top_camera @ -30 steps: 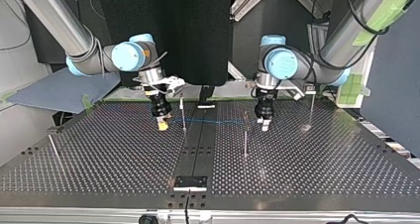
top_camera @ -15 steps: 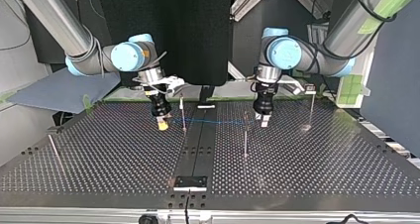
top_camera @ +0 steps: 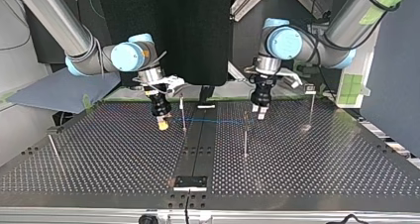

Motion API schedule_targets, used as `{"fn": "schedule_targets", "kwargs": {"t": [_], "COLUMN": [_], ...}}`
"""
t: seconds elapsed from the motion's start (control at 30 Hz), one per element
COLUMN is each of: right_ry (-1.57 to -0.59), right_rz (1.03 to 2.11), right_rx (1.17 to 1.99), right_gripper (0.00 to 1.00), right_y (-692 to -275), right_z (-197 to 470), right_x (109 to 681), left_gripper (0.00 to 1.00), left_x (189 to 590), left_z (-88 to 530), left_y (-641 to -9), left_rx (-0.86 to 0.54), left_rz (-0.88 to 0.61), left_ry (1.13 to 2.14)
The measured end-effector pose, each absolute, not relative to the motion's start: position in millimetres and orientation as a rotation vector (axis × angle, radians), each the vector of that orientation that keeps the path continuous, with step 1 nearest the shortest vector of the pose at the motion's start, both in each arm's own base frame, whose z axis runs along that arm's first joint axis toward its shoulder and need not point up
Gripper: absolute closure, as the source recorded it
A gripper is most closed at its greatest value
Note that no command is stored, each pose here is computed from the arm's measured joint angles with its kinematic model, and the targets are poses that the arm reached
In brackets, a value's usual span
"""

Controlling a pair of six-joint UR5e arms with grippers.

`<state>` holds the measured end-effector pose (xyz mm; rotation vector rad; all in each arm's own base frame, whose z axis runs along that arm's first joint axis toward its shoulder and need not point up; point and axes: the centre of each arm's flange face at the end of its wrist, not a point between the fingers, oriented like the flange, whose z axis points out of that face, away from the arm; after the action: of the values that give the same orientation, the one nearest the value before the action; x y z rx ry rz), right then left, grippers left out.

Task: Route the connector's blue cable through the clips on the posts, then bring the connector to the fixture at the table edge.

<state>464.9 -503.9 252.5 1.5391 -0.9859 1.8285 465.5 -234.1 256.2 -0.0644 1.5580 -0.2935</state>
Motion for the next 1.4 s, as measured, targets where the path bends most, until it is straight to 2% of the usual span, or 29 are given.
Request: {"fn": "schedule_targets", "kwargs": {"t": [0.27, 0.7, 1.4], "right_ry": [-0.987, -0.986, -0.99], "right_rz": [1.828, 1.832, 1.832], "right_rx": [1.542, 1.553, 1.563], "right_gripper": [1.0, 1.0, 1.0], "right_y": [-503.2, -501.2, -501.2], "right_z": [252.2, 251.8, 250.9], "right_x": [465.5, 466.9, 466.1], "left_gripper": [0.0, 0.0, 0.0], "left_x": [455.1, 443.9, 437.3], "left_z": [269.8, 272.7, 285.7], "left_y": [-235.7, -246.7, -251.9], "left_rx": [-0.053, 0.008, 0.021], "left_rz": [-0.302, -0.279, -0.289], "left_ry": [1.536, 1.556, 1.531]}}
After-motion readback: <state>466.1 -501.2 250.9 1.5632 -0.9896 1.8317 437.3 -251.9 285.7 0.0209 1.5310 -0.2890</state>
